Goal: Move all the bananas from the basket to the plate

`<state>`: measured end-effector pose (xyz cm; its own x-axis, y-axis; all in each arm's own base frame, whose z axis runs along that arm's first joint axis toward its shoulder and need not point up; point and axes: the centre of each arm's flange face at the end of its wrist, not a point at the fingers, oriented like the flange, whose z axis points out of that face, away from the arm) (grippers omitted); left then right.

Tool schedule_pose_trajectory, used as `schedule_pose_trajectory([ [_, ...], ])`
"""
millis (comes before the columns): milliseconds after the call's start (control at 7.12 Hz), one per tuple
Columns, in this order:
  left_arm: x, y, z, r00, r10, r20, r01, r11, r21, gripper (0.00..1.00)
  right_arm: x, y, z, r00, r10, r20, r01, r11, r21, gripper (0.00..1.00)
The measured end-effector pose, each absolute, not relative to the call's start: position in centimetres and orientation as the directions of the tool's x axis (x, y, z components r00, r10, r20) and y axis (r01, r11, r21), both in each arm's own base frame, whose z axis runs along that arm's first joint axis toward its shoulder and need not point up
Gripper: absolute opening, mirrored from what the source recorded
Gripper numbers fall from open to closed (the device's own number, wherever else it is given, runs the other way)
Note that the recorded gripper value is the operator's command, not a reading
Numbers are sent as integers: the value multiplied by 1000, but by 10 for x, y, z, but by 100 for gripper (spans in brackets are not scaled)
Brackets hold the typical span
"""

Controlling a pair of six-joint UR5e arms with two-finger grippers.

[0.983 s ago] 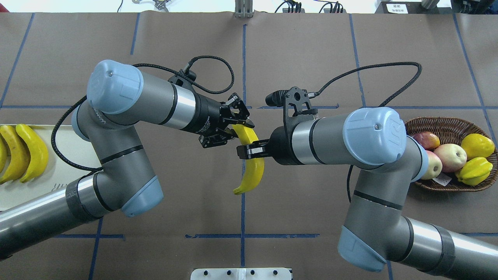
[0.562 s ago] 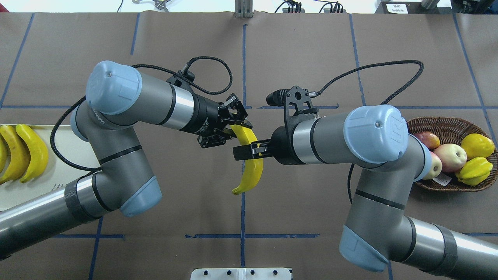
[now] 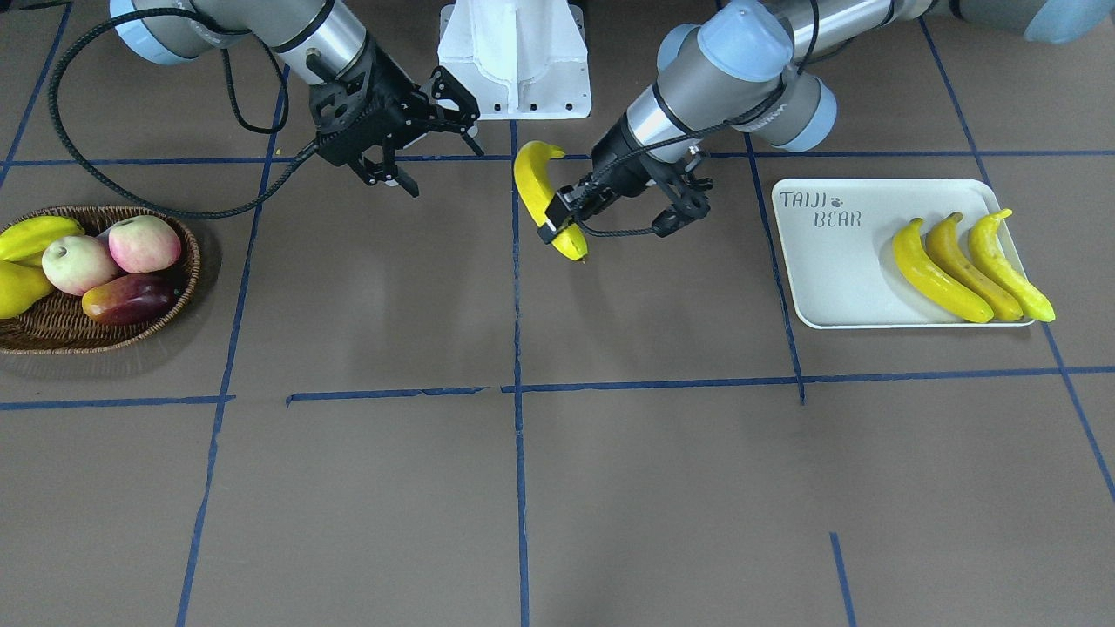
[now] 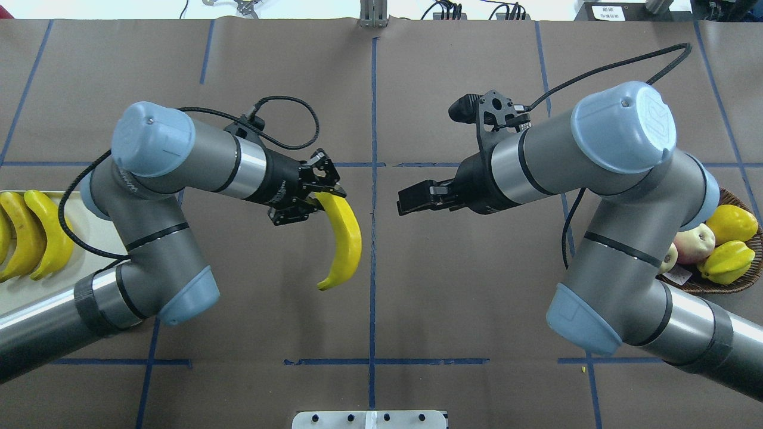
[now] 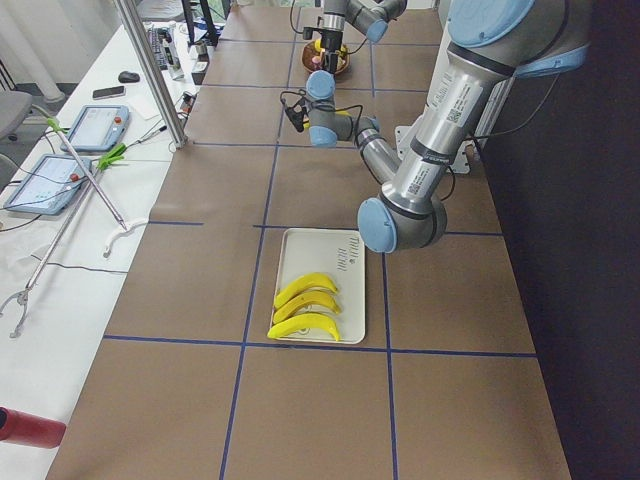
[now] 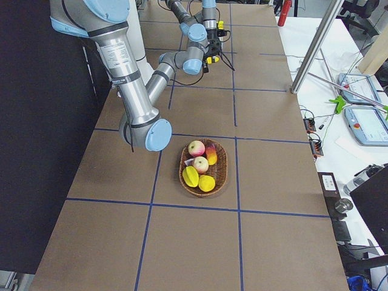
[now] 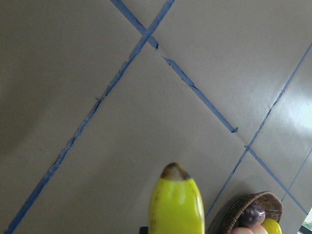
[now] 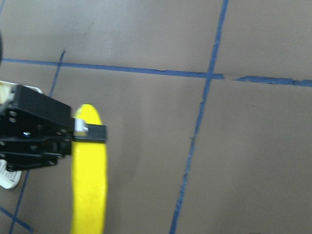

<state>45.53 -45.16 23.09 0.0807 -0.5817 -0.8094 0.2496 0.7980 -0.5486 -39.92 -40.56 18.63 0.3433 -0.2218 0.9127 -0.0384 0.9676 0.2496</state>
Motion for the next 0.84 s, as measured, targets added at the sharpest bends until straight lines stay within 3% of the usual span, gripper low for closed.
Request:
schedule_pose_trajectory([
  [843,281,-467,493,338,-594,-730,470,779,-416,0,-307,-480,299,681,-315,661,173,946,273,99],
])
